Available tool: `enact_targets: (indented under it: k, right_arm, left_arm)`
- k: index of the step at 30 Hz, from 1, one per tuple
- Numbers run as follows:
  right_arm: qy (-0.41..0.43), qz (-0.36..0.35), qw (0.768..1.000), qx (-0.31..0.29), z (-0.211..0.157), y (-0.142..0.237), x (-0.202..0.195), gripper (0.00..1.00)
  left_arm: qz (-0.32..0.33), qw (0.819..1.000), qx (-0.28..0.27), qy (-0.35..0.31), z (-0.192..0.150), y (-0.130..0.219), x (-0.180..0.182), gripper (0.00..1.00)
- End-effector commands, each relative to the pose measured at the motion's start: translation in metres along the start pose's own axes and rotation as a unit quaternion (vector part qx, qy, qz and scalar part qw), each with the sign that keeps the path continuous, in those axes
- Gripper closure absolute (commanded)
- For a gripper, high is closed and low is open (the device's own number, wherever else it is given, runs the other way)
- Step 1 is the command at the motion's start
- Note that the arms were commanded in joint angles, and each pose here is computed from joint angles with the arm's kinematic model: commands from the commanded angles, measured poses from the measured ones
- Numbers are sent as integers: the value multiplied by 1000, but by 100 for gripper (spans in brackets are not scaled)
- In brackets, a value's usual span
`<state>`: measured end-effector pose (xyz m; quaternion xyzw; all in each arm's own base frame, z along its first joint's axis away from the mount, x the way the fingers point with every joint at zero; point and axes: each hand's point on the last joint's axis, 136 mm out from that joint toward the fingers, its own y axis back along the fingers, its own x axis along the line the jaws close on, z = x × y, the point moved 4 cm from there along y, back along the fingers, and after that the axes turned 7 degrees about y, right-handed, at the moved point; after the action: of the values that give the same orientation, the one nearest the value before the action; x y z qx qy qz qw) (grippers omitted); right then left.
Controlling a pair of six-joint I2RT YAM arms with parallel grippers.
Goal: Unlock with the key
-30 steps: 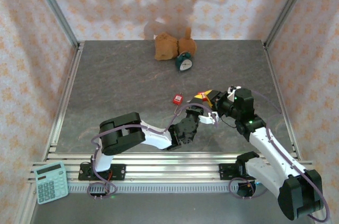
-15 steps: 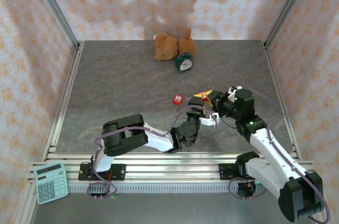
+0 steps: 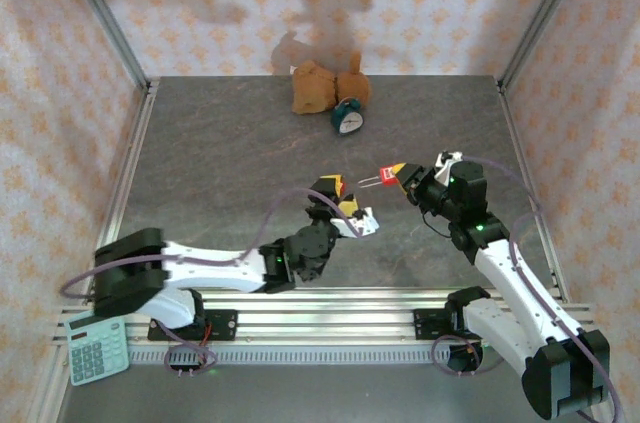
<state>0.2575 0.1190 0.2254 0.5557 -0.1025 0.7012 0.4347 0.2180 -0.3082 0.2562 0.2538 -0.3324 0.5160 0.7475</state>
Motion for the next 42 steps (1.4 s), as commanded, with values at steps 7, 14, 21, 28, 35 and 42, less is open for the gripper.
enact_targets:
  k: [7,14,21,28,35,42]
  right_arm:
    - [137,80,987,-20,7,9,35,85]
    - [171,105,979,-25,1,11,38,85]
    - [173,93,980,-21,0,14,38,86]
    - [160,100,982,-13,-3,13,37,86]
    - [157,113,981,15,-15,11,39,86]
    - [156,116,980,31,-23,11,40,86]
  left_arm:
    - [-292,925,29,241,6,3,7,26]
    - [-371,857,51,354,18,-29,9,19]
    - [-372,849,41,373,16,-39,9,24]
    - [-188,894,8,407,-10,-49,52,48]
    - [-113,919,87,367,-22,-87,56,47]
    - [-112,931,112,329,-22,-116,37,44]
